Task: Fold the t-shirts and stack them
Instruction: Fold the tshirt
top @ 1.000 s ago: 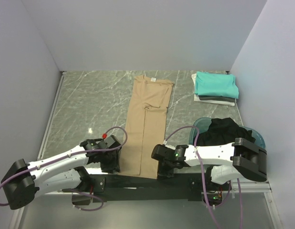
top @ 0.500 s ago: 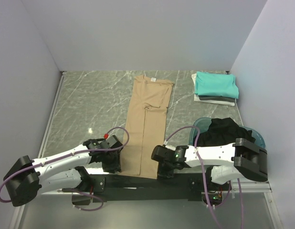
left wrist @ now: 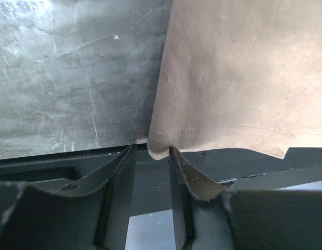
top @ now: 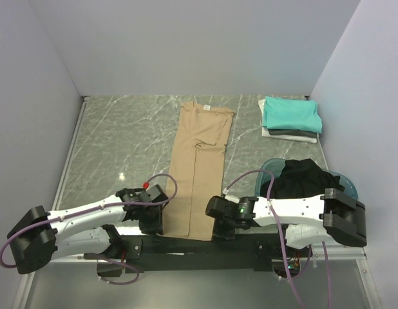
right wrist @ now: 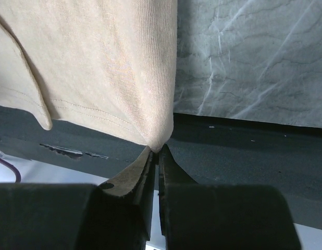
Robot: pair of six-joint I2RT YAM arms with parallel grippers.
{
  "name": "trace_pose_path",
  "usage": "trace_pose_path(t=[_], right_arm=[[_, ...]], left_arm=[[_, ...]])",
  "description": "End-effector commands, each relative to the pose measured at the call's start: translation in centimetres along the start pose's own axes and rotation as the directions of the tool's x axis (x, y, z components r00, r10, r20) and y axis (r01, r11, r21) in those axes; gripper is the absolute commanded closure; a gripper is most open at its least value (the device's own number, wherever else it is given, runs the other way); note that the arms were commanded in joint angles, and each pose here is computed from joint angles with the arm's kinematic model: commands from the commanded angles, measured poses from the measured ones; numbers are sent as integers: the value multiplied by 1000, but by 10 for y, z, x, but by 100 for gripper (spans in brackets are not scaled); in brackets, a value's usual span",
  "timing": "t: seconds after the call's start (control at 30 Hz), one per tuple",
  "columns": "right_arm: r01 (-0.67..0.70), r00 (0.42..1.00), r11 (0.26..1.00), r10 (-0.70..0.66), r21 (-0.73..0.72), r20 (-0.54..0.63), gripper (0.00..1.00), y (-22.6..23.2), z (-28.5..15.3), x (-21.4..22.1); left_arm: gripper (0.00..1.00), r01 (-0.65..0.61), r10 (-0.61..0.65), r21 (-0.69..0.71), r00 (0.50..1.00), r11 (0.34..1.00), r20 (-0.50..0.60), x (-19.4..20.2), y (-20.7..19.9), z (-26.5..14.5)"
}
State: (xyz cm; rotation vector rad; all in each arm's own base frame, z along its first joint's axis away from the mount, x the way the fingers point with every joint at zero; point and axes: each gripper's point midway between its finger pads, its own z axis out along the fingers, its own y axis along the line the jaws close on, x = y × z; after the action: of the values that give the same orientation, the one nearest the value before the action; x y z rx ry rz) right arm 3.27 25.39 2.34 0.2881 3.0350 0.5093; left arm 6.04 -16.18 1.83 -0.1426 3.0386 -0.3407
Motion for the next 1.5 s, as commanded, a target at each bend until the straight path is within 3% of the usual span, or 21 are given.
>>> trace_pose_path(t=[0.0, 0.23, 0.43, 0.53, 0.63, 0.83, 1.07, 1.47], right_arm=[[-17, 999, 1000, 17, 2, 31, 91, -4, -2, -3], [-30, 999, 1000, 30, -9, 34, 92, -3, -3, -3], [-19, 999, 999, 18, 34, 31, 92, -7, -5, -3], [-17, 999, 999, 15, 48, 29, 92, -9, -8, -3], [-15, 999, 998, 13, 62, 34, 92, -11, -10, -4], [-12, 999, 998, 10, 64, 34, 100, -19, -16, -3], [-27, 999, 998, 25, 54, 35, 100, -30, -25, -1], [-72, 979, 995, 83, -70, 186, 100, -3, -66, -34]], left_arm=[[63, -2, 2, -13, 1000, 1000, 19, -1, 0, 1], [65, -1, 1, 9, 999, 1000, 37, -5, -7, 3], [73, 1, -3, 36, 999, 999, 51, -7, -12, 3], [82, -11, 9, 44, 999, 999, 39, -5, -14, 3], [100, -18, 15, 58, 999, 998, 51, -6, -16, 1], [100, -50, 38, 161, 996, 986, 80, -8, -31, -13], [100, -58, 50, 183, 998, 981, 47, 2, -30, -22], [100, -36, -4, 233, 986, 972, 166, -31, -66, -62]])
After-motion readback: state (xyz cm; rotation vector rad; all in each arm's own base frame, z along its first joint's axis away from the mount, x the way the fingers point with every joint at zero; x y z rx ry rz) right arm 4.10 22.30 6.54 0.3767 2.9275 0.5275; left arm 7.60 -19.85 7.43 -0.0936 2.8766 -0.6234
